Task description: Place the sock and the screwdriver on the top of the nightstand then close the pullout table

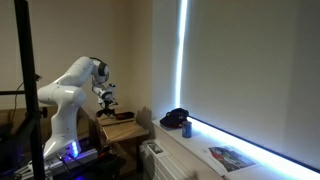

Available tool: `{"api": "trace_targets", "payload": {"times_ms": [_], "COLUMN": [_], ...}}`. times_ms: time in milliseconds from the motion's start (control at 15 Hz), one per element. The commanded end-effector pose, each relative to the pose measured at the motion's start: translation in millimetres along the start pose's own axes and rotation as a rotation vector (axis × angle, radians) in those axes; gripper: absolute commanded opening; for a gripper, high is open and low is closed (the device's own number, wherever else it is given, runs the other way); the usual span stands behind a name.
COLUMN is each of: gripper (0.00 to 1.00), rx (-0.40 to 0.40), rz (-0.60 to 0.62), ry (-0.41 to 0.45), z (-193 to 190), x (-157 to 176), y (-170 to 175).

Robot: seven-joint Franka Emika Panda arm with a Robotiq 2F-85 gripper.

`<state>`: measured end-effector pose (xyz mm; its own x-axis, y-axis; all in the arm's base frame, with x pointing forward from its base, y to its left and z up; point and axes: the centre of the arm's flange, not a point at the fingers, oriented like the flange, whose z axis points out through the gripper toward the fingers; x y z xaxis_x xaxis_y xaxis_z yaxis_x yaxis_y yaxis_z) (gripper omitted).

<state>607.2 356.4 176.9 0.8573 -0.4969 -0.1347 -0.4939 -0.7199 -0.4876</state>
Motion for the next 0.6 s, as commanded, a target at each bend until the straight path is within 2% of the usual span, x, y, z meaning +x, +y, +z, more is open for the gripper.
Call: {"api": "trace_targets", "payload": {"times_ms": [0,467,533], "gripper": [0.01,0.01,0.01], "rx": [0.007,-0.001,-0.014], "rz": [-0.041,-0.096,-0.108], "ry": [-0.014,-0.044,-0.034], "z": [51.6,82.9,82.2], "x": [30.4,44.0,21.2], "y": [-8.6,-12.7,1.5]}}
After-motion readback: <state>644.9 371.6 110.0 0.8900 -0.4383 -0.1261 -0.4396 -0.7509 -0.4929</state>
